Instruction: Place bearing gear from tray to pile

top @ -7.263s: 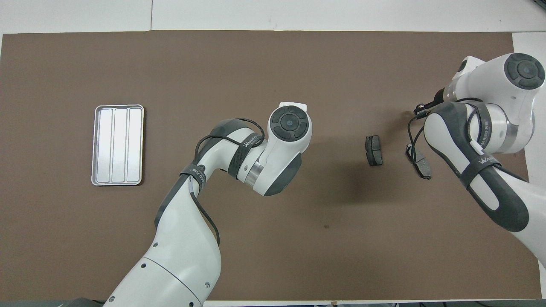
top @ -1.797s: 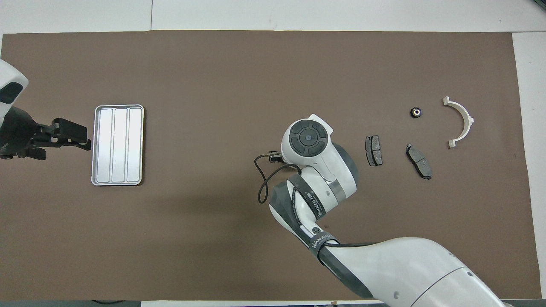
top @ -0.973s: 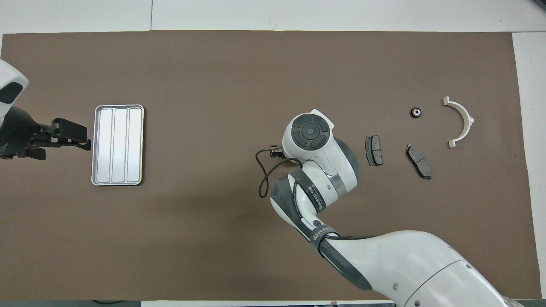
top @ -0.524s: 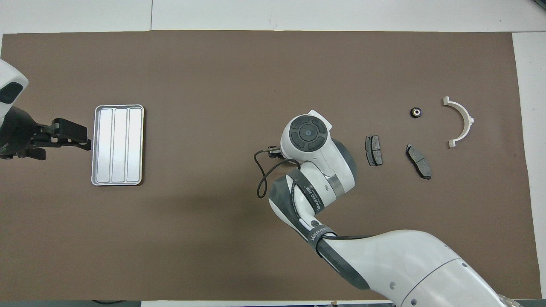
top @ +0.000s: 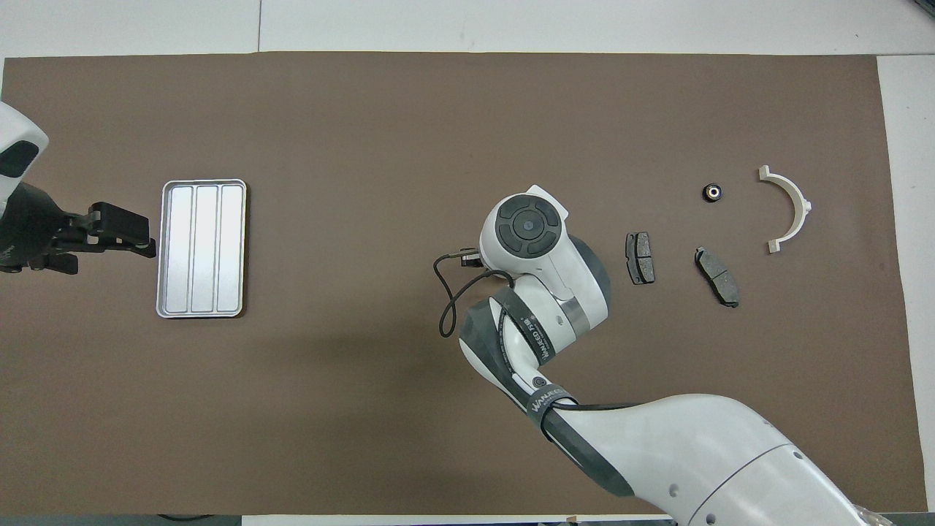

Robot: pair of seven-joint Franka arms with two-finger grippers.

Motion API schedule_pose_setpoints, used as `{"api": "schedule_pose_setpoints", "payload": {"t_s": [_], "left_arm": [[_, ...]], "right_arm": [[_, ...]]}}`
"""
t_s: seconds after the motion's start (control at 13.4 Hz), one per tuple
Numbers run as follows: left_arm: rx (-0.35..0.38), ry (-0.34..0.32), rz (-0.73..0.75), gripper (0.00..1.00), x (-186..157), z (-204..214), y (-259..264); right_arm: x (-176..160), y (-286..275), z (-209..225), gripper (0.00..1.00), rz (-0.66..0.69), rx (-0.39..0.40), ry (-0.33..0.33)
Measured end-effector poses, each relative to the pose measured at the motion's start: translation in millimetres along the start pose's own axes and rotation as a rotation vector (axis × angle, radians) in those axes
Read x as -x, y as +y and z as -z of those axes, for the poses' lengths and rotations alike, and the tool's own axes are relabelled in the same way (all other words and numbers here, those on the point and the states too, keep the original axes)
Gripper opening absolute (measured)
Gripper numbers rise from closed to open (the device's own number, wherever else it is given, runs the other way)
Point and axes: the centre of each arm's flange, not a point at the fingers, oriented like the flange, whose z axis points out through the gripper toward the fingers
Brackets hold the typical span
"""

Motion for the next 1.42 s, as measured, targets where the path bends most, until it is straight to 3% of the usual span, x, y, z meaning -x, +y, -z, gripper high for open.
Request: {"api": "schedule_pose_setpoints", "payload": {"t_s": [0.3, 0.67, 0.97, 1.42], "left_arm": [[0.000, 0.000, 0.000, 1.00, 0, 0, 0], [0.000, 0.000, 0.000, 1.00, 0, 0, 0], [0.000, 0.000, 0.000, 1.00, 0, 0, 0], [0.000, 0.000, 0.000, 1.00, 0, 0, 0]], "right_arm": [[-28, 31, 26, 0.24, 0.048, 0.027, -0.042], [-91, 156, 80, 0.24, 0.148, 0.027, -0.057], [-106, 242, 81, 0.24, 0.230, 0.023, -0.059], [-106, 299, 52, 0.24, 0.283, 0.021, -0.033]]}}
